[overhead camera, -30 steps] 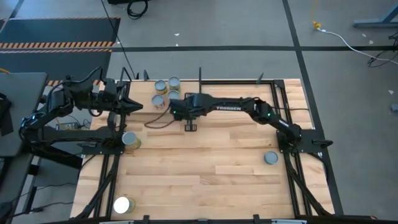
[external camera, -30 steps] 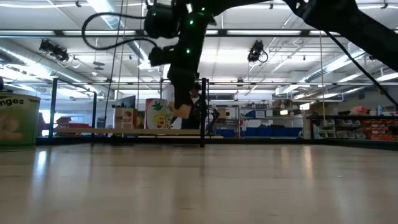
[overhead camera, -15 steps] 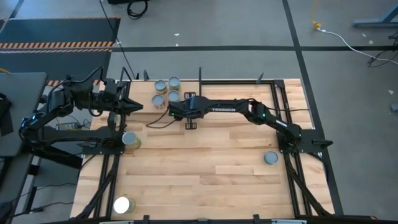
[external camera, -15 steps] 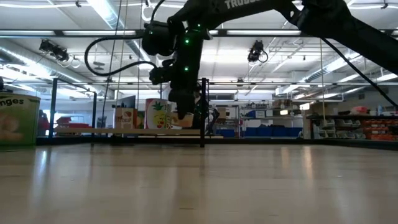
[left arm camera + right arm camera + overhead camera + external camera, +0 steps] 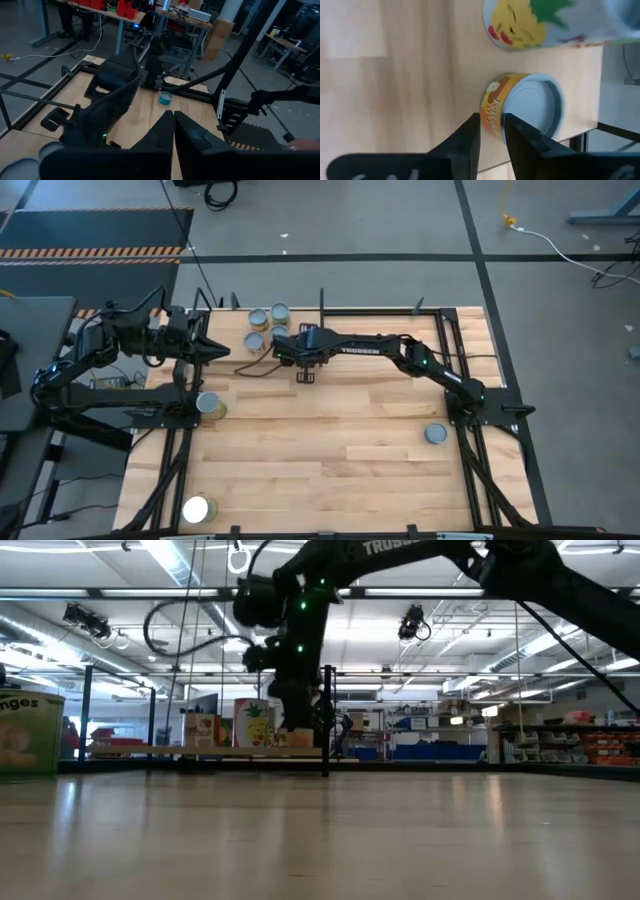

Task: Pick and place cans onto a shelf
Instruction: Put the canned mushrooms on the shelf, then put the canned tuna on the shelf aligned with the canned mushrooms

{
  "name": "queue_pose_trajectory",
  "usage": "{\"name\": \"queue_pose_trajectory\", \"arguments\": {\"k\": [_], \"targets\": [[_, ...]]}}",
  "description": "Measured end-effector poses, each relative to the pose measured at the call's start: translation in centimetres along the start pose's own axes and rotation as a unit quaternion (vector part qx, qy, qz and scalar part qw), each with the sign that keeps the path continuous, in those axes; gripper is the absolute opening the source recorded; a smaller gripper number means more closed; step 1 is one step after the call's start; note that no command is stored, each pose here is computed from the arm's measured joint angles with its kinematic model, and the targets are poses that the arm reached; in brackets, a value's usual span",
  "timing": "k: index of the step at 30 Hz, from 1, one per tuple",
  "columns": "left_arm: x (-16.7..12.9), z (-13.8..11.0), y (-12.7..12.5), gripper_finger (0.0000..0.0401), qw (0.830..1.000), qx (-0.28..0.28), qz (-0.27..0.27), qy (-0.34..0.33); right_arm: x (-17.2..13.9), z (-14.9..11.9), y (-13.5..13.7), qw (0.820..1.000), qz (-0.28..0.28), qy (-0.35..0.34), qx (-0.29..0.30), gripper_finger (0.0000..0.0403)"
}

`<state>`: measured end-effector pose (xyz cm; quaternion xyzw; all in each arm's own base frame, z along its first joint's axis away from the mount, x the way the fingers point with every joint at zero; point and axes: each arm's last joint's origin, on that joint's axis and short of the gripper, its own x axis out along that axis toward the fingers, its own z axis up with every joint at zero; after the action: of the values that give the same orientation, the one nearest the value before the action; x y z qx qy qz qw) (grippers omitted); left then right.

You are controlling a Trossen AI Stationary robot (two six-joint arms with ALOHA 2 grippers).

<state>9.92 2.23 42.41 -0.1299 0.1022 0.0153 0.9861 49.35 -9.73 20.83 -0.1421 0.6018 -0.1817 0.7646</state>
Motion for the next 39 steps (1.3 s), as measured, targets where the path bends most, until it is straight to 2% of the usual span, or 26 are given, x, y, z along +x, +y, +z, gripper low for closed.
{"name": "queue_pose_trajectory", "arguments": {"k": [3, 9, 12, 15, 18, 20, 23, 25, 28, 32, 36, 39], "targets": [[0.0, 0.0, 0.0, 0.0018, 1.000, 0.001, 0.000, 0.000, -2.8, 0.1, 0.4, 1.000, 0.002, -0.021, 0.008, 0.0093], [-0.1, 0.0, 0.0, 0.0018, 1.000, 0.006, 0.000, -0.001, -11.8, -1.5, 0.3, 0.996, 0.014, -0.059, 0.058, 0.0093], [-0.1, 0.2, -0.1, 0.0018, 1.000, 0.009, -0.013, -0.009, -16.4, -3.5, 0.9, 0.996, 0.025, -0.052, 0.068, 0.0093], [0.0, 0.6, -0.3, 0.0018, 0.999, 0.017, -0.035, -0.026, -20.0, -6.2, 1.8, 0.997, 0.040, -0.010, 0.067, 0.0093], [0.3, 1.0, -0.4, 0.0020, 0.998, 0.023, -0.051, -0.040, -22.4, -8.2, 3.3, 0.991, 0.084, -0.020, 0.104, 0.0093], [0.6, 1.2, -0.4, 0.0023, 0.997, 0.018, -0.060, -0.041, -23.4, -10.0, 4.7, 0.988, 0.090, -0.020, 0.124, 0.0093], [1.4, 1.3, -0.6, 0.0027, 0.996, 0.004, -0.076, -0.036, -23.1, -14.6, 7.0, 0.988, 0.071, 0.056, 0.122, 0.0089], [2.1, 1.4, -0.9, 0.0027, 0.995, -0.007, -0.093, -0.033, -22.4, -17.5, 8.7, 0.984, 0.083, 0.080, 0.134, 0.0080], [3.6, 1.8, -1.5, 0.0027, 0.993, -0.018, -0.106, -0.043, -21.4, -22.3, 10.9, 0.977, 0.107, 0.124, 0.139, 0.0053], [6.4, 2.3, -2.4, 0.0027, 0.992, -0.027, -0.103, -0.065, -19.4, -28.0, 12.8, 0.964, 0.104, 0.196, 0.147, 0.0009], [9.2, 2.1, -3.0, 0.0027, 0.993, -0.028, -0.094, -0.066, -17.1, -31.6, 13.9, 0.946, 0.127, 0.260, 0.147, 0.0009], [11.3, 1.5, -3.1, 0.0027, 0.995, -0.035, -0.083, -0.042, -15.0, -33.0, 14.7, 0.942, 0.155, 0.260, 0.146, 0.0004]]}}
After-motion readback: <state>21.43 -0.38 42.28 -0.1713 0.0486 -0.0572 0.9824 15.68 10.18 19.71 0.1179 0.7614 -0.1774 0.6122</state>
